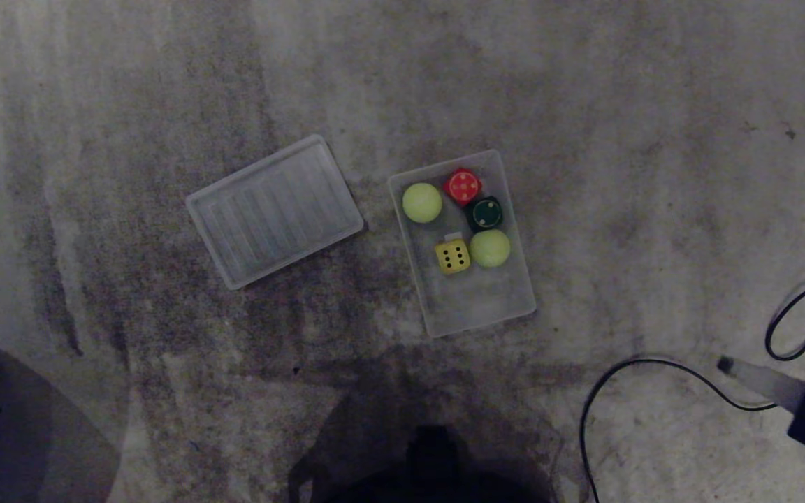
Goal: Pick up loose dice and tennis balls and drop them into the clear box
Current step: Pick up toys out of the box
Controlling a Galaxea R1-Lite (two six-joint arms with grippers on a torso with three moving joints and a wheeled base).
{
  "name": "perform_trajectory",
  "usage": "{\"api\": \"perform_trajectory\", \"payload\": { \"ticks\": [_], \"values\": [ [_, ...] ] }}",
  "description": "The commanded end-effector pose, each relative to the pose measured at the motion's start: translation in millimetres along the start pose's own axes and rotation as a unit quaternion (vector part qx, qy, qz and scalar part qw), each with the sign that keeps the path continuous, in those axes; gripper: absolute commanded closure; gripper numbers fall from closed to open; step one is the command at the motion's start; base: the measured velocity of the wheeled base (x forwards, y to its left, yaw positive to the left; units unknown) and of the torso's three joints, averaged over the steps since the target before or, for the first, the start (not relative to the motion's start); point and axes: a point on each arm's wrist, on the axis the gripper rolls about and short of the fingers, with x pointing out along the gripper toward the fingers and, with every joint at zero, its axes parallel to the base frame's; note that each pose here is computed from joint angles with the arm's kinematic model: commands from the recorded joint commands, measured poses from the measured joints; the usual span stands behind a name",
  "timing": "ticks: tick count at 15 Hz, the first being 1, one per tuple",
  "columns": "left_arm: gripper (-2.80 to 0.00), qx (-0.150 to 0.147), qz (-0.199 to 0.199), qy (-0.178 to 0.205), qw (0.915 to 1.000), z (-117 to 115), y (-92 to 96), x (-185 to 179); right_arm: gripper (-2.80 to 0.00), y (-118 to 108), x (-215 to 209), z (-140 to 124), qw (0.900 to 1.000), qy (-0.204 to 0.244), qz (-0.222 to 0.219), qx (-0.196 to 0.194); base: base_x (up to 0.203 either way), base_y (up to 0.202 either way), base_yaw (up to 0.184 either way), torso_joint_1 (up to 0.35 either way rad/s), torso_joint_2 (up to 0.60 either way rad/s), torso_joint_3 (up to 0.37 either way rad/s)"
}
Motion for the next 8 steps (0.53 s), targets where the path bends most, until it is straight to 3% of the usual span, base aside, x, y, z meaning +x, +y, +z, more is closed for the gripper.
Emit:
{"api": "perform_trajectory", "payload": {
  "ticks": [1,5,8],
  "values": [
    [0.0,-0.001,0.0,0.0,1.0,0.0,0.0,0.0,0.0,-3.9,-35.2,-12.6,1.0,-0.03,0.0,-0.007,0.0,0.0,0.0,0.0,0.0,0.0],
    [0.0,-0.001,0.0,0.0,1.0,0.0,0.0,0.0,0.0,-19.2,-74.1,-49.1,0.999,-0.038,-0.029,-0.019,0.0,0.0,0.0,0.0,0.0,0.0],
    [0.0,0.0,0.0,0.0,1.0,0.1,0.0,0.1,0.0,-34.1,-82.1,-79.7,0.993,-0.044,-0.098,-0.046,0.0,0.0,0.0,0.0,0.0,0.0]
  ]
}}
